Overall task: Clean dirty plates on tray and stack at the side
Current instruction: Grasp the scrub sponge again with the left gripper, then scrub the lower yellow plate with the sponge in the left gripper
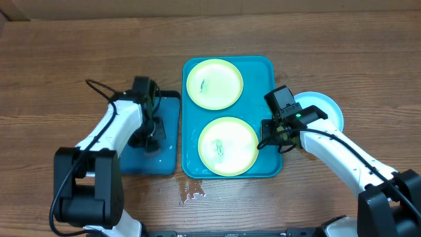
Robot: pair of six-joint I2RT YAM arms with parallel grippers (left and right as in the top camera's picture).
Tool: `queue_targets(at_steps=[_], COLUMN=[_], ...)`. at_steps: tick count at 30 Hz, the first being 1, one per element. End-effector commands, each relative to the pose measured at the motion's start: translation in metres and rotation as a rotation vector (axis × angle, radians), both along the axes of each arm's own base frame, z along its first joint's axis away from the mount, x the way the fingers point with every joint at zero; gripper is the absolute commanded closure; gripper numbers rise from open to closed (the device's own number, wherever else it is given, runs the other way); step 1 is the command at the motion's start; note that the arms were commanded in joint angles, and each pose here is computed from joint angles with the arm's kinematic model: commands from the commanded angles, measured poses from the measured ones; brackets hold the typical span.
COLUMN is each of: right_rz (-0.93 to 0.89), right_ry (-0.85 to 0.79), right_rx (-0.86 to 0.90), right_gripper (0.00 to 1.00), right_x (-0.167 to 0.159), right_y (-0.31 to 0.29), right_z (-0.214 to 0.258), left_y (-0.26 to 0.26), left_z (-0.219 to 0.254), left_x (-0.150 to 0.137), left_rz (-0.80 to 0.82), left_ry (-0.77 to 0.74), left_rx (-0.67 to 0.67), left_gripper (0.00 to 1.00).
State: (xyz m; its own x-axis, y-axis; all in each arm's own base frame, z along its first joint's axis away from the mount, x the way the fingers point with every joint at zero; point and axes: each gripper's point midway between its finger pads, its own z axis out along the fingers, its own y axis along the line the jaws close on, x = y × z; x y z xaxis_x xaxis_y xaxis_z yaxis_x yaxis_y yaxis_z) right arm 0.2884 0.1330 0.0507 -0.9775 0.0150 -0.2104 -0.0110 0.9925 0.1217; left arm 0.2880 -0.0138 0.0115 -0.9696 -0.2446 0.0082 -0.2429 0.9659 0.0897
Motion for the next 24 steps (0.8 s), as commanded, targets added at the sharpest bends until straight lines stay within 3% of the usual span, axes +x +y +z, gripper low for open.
queue_targets(at_steps=[1,9,19,21,23,24], right_rz=[0.131,0.154,0.165,0.163,0.153,0.148], right_ry=[-0.017,-0.029,-0.037,-0.017,-0.011,-0.009], right_rx=[0.062,0.139,0.177,0.166,0.133,0.121], right_gripper=[0.89,0.84,0.78,0.82,0.95,0.96], right_x=[0.002,-0.002,-0.005,-0.006,-0.006,-0.005], right_y=[0.015,0.027,0.032,0.031,0.025,0.023], right_z=[0.007,-0.008,-0.037,-0.045,-0.051,-0.053], left_y=[0.005,0.000,-0.038,-0.054,-0.072,-0.081], left_z=[-0.009,0.020,0.140,0.151,0.155,0.154], left_x=[-0.005,0.004,0.046,0.047,0.046,0.045], left_rz=[0.021,-0.010,-0.051,-0.083,-0.124,-0.144], left_ry=[0.006,0.025,-0.158,-0.185,-0.194,-0.193], left_rx=[0.030,0.005,-0.138,-0.184,-0.215,-0.224], left_gripper=[0.96,0.96,0.96,0.96,0.96,0.96])
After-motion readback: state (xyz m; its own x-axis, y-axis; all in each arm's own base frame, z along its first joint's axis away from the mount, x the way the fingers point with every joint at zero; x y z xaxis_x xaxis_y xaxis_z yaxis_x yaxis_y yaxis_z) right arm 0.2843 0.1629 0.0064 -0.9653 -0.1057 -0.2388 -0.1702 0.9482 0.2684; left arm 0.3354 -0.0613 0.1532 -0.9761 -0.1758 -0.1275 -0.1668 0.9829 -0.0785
